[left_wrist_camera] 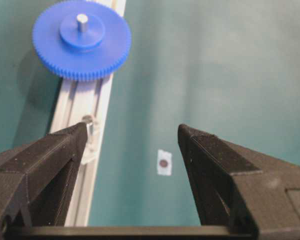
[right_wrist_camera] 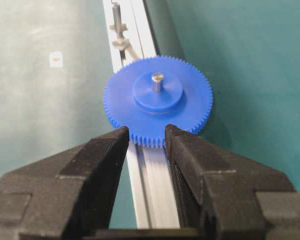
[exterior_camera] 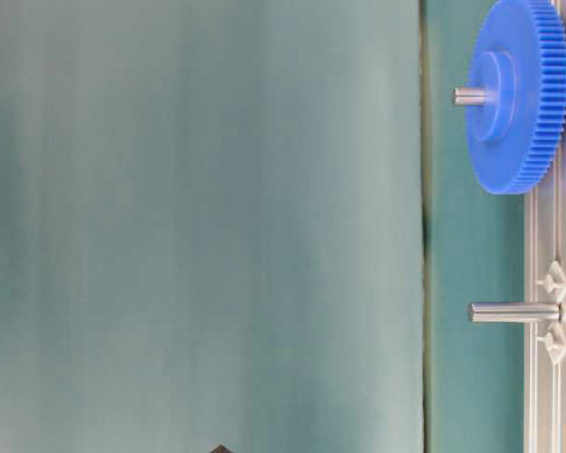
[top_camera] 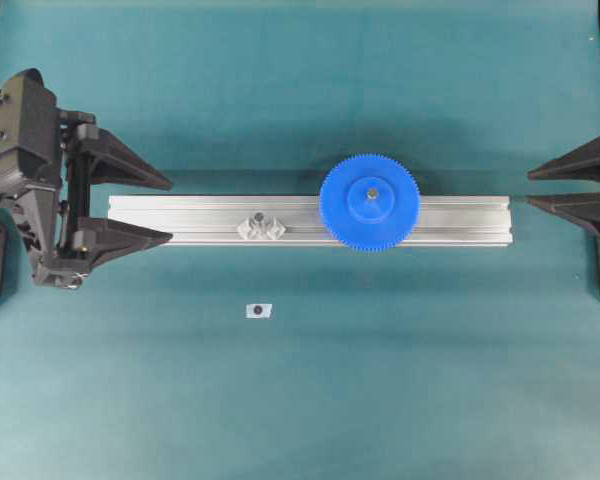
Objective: Find the location of the shaft and insert the large gear.
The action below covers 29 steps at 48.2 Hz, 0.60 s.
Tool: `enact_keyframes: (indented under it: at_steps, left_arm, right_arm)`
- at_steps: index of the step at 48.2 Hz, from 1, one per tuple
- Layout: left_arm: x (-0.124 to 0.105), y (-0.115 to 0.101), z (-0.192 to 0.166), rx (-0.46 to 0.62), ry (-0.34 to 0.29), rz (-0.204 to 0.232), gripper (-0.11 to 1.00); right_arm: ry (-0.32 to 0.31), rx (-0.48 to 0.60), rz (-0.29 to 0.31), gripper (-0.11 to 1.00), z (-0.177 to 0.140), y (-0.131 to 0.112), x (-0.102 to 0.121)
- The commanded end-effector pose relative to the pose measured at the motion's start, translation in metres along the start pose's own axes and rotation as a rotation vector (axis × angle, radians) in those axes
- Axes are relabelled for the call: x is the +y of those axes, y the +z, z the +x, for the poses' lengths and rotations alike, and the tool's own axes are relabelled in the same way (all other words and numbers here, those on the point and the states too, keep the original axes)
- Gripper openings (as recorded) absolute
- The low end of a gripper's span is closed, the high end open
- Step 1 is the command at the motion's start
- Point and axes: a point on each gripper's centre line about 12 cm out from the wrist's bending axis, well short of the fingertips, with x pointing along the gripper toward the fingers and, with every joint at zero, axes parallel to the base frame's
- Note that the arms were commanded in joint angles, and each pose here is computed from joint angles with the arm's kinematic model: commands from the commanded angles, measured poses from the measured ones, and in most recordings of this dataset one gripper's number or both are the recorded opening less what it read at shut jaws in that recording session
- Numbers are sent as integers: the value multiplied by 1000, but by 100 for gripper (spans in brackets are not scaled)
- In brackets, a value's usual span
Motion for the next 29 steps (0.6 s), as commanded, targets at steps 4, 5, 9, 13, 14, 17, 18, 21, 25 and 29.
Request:
enact_keyframes:
  at_steps: [4, 5, 9, 13, 14, 17, 18, 21, 25, 29]
  left_arm:
    - [-2, 6, -1, -19, -6, 1, 75]
    - [-2, 6, -1, -19, -6, 2, 75]
    - [-2, 5, -1, -18, -7, 1, 75]
    - [-2, 6, -1, -19, -6, 1, 75]
    - [-2, 6, -1, -19, -7, 3, 75]
    - [-2, 6, -1, -19, -7, 3, 75]
    - [-2, 5, -1, -16, -7, 4, 75]
    - [-2, 5, -1, -18, -7, 4, 75]
    - [-2, 4, -1, -15, -7, 4, 75]
    - [-2, 4, -1, -15, -7, 6, 75]
  right_arm:
    - [-2, -11, 12, 46, 0, 4, 0]
    - [-2, -11, 12, 46, 0, 4, 0]
    - [-2, -11, 10, 46, 0, 4, 0]
    - [-2, -11, 12, 46, 0, 4, 0]
    - [-2, -11, 12, 46, 0, 4, 0]
    - [-2, -11, 12, 46, 0, 4, 0]
    - [-2, -11, 12, 46, 0, 4, 0]
    - [-2, -11, 12, 46, 0, 4, 0]
    - [-2, -9, 12, 46, 0, 4, 0]
    - [-2, -9, 12, 46, 0, 3, 0]
